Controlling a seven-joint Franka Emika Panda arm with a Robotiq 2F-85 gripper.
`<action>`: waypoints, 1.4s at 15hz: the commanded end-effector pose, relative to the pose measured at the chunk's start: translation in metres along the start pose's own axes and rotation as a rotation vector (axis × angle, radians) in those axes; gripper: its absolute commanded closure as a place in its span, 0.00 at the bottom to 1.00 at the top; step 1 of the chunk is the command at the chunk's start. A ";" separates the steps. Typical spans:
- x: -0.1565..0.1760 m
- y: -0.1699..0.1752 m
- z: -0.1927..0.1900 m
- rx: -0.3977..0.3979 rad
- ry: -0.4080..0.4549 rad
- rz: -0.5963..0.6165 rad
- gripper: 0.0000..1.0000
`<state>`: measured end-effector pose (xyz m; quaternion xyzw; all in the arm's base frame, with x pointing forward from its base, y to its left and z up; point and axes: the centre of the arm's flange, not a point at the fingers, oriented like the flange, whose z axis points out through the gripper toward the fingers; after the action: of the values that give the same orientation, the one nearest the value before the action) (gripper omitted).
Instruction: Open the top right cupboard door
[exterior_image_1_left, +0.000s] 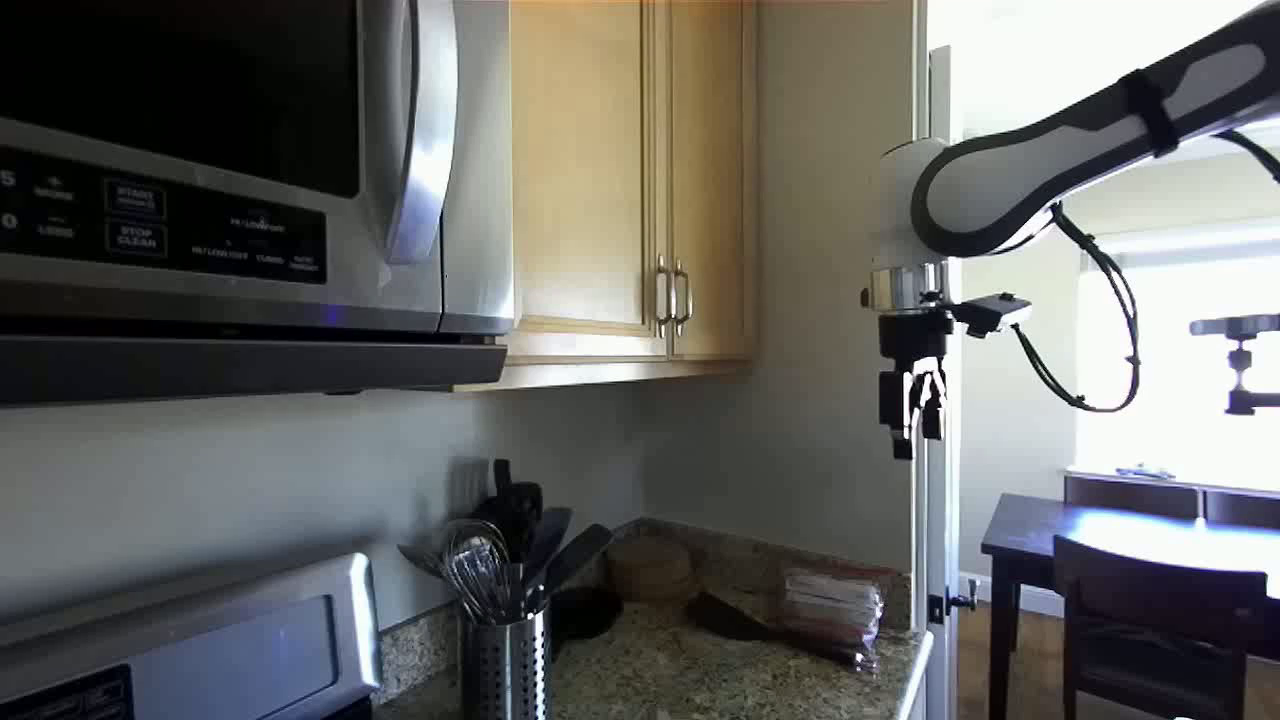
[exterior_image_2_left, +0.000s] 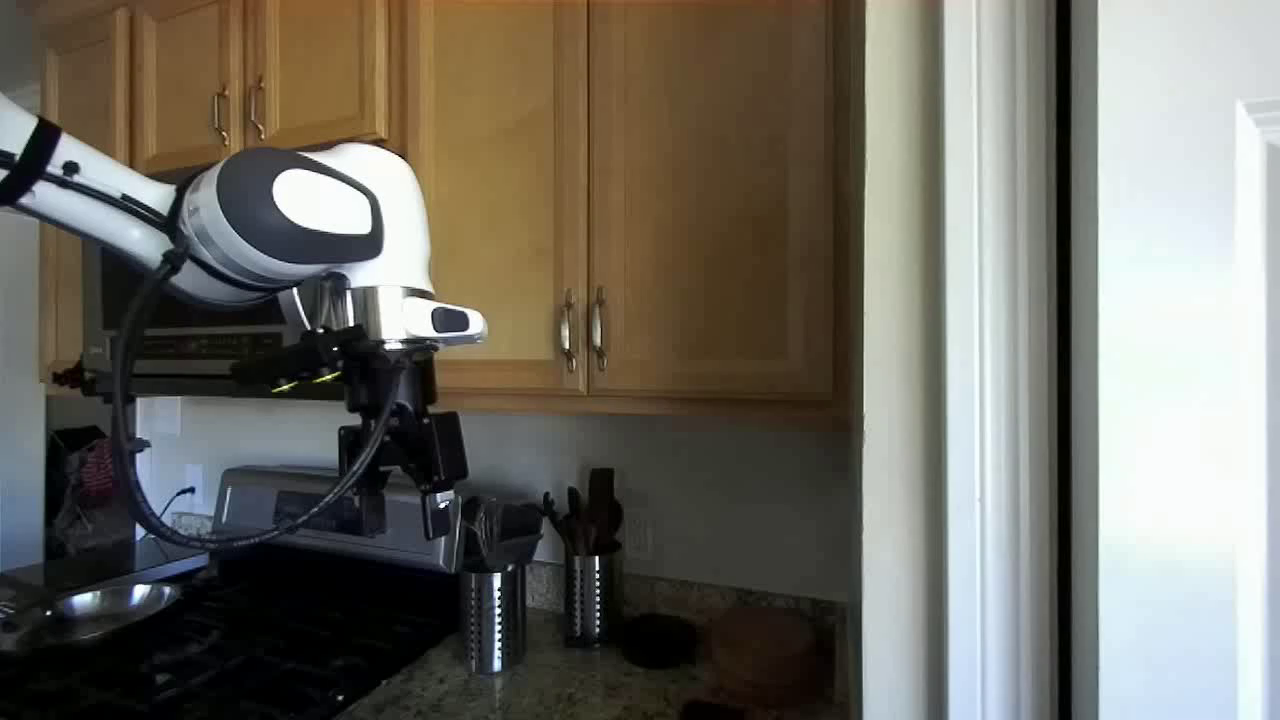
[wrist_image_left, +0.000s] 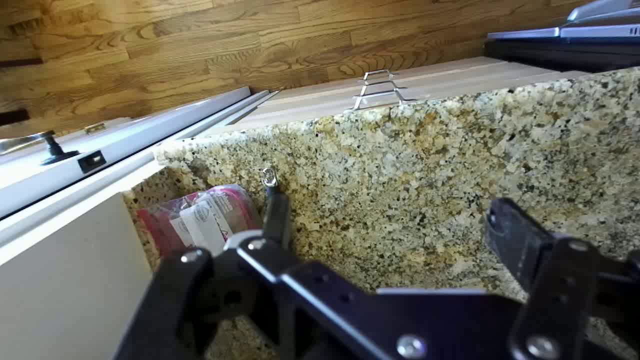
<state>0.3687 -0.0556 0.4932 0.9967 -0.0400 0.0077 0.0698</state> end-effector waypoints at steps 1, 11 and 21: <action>0.000 0.000 0.000 0.000 0.000 0.000 0.00; 0.000 0.000 0.000 0.000 0.000 0.000 0.00; 0.002 -0.004 -0.001 0.006 0.009 -0.018 0.00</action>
<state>0.3688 -0.0554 0.4932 0.9967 -0.0397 0.0077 0.0697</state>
